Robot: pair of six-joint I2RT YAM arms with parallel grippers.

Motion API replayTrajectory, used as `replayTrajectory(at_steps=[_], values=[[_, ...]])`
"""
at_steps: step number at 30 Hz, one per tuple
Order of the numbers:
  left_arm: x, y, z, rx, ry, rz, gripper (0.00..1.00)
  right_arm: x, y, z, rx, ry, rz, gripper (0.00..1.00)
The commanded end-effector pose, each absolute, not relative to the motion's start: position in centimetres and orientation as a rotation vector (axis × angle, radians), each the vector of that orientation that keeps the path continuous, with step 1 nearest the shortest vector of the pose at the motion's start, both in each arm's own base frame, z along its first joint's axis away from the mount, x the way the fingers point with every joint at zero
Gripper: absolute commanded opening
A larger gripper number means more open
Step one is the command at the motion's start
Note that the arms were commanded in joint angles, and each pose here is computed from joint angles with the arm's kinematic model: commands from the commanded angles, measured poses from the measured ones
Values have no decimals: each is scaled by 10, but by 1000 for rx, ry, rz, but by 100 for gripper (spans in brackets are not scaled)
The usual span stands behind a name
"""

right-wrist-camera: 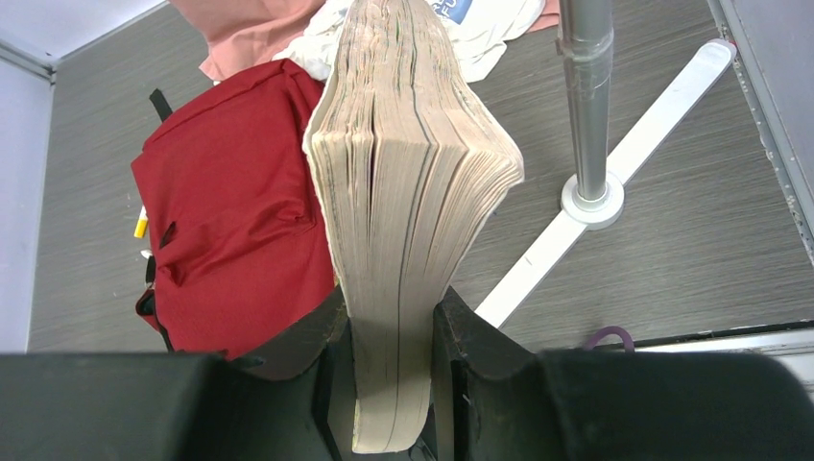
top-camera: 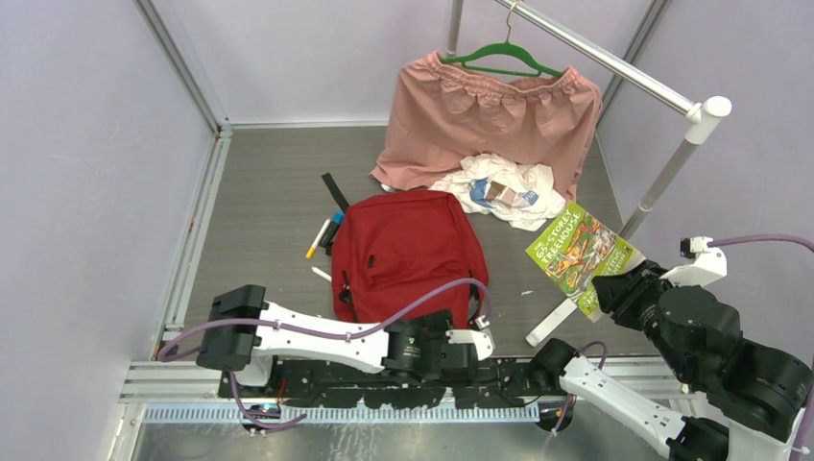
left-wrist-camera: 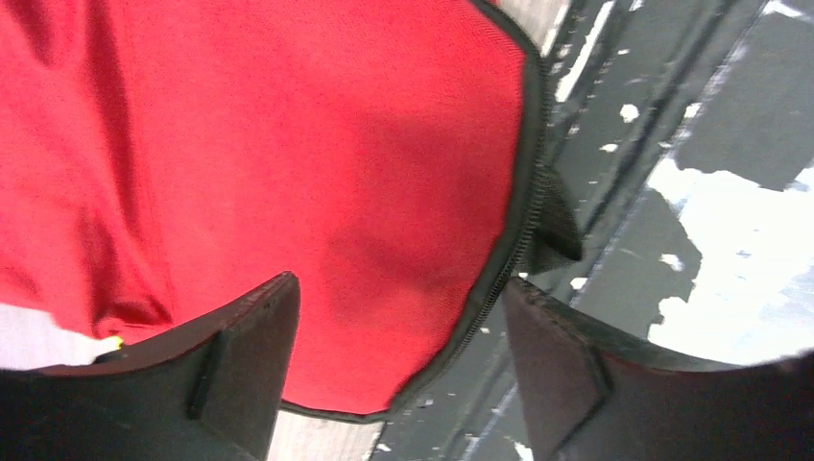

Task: Pack the student bag
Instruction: Place the book in the student bag.

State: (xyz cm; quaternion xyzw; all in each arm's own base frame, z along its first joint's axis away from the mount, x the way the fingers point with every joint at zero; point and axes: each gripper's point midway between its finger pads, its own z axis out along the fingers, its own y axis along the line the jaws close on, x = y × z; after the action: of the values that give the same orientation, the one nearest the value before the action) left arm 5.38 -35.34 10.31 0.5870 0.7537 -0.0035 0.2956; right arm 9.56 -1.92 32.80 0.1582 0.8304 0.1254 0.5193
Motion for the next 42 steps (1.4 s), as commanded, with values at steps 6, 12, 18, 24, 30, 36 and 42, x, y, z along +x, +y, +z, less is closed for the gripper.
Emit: replayTrajectory(at_steps=[6, 12, 18, 24, 30, 36, 42], values=[[120, -336, 161, 1233, 1976, 62, 18, 107, -11, 352, 433, 1879, 406, 1], [147, -328, 206, 1079, 1944, -34, 0, 105, -5, 351, 400, 1894, 431, 1], [184, -325, 276, 852, 1909, -218, 0, 94, 37, 348, 193, 1978, 609, 1], [248, -318, 345, 506, 1899, -447, 0, 46, 107, 347, -230, 2075, 1007, 1], [282, -329, 373, 401, 1895, -585, 0, 23, 157, 320, -436, 2177, 1292, 1], [266, -335, 383, 436, 1891, -696, 0, 65, 178, 297, -137, 2168, 1316, 1], [244, -340, 383, 516, 1877, -801, 0, 147, 197, 270, 490, 2046, 1337, 1]])
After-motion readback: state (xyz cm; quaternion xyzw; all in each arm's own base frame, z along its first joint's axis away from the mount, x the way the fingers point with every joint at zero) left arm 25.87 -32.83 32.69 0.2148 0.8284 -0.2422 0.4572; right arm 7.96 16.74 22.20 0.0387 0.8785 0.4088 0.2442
